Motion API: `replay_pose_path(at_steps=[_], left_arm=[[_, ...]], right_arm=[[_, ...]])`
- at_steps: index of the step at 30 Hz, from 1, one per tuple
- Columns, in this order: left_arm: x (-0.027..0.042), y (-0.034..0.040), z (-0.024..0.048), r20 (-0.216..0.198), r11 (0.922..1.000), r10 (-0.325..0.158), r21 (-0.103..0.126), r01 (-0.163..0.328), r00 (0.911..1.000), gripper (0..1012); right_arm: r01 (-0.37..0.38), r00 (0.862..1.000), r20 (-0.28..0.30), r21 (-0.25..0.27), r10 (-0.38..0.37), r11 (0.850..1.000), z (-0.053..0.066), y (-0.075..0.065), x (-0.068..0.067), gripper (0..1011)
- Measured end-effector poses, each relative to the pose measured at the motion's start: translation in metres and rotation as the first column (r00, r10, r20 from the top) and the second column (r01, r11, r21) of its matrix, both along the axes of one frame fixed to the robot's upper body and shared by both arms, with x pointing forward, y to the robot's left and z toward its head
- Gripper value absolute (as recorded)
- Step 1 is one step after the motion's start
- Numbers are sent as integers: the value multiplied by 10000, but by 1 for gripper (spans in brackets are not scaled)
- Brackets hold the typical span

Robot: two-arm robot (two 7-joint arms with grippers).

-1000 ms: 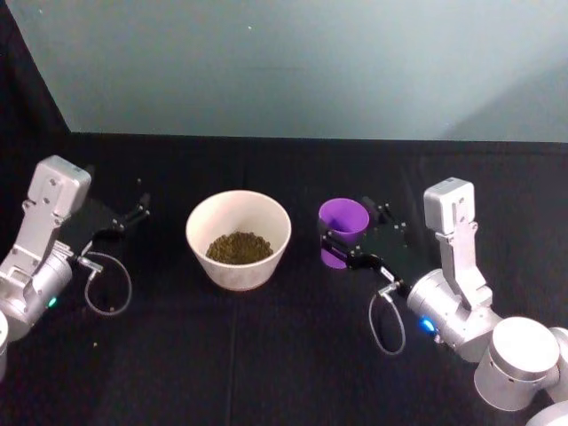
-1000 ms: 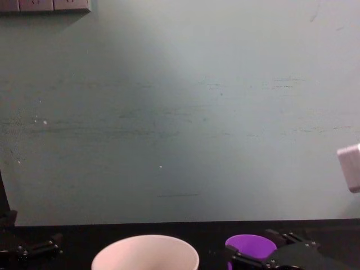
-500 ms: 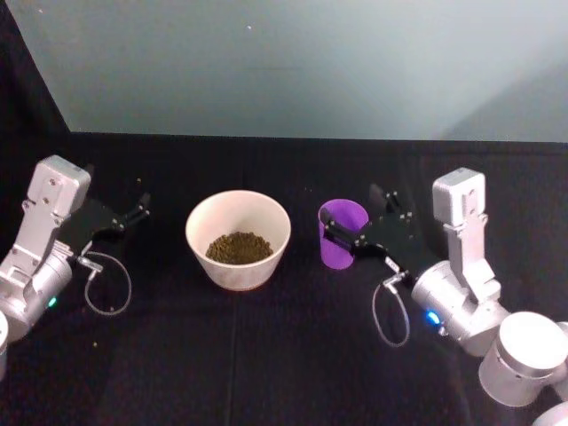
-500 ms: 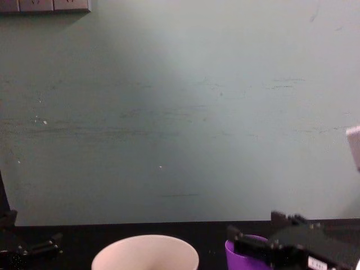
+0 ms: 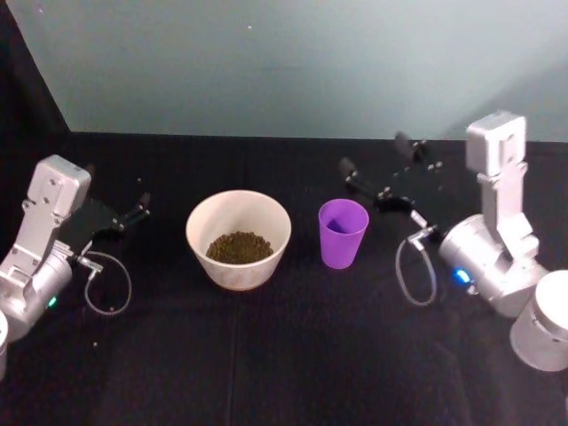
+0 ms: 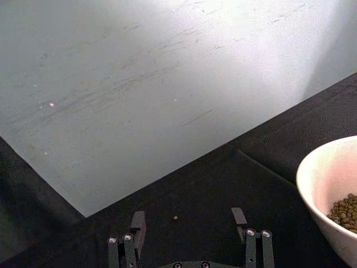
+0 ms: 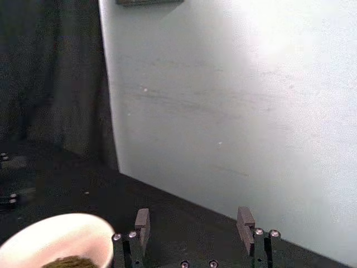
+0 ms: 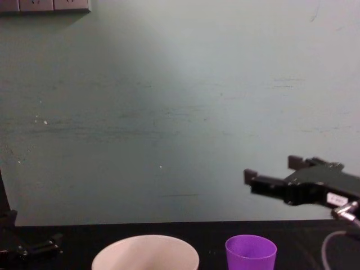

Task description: Pick up the cup and pour the mung beans from the cup into the bowl.

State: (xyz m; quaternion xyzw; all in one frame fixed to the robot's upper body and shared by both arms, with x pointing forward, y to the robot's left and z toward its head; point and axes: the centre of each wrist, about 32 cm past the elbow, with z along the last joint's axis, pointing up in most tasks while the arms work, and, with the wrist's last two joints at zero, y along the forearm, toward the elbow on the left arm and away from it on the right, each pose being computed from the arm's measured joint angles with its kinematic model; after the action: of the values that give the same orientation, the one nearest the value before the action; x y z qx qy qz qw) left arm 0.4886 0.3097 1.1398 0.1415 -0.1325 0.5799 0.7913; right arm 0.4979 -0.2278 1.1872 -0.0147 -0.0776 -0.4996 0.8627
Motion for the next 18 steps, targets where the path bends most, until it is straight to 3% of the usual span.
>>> replay_pose_path(at_steps=[5, 10, 14, 18], left_arm=[[0, 0, 0, -1, 10000, 0, -1, 0, 10000, 1000], [0, 0, 0, 0, 10000, 0, 0, 0, 10000, 1000], [0, 0, 0, 0, 10000, 0, 0, 0, 10000, 1000], [0, 0, 0, -1, 10000, 0, -1, 0, 10000, 1000]], right_arm=[[735, 9968, 350, -411, -721, 9964, 134, -166, 10, 1002], [1191, 9925, 360, -707, -1168, 9904, 150, -285, 27, 1002], [1464, 9892, 34, -976, -1468, 9844, 40, -379, 50, 1002], [1573, 9858, -403, -1168, -1629, 9806, -147, -420, 56, 1002]])
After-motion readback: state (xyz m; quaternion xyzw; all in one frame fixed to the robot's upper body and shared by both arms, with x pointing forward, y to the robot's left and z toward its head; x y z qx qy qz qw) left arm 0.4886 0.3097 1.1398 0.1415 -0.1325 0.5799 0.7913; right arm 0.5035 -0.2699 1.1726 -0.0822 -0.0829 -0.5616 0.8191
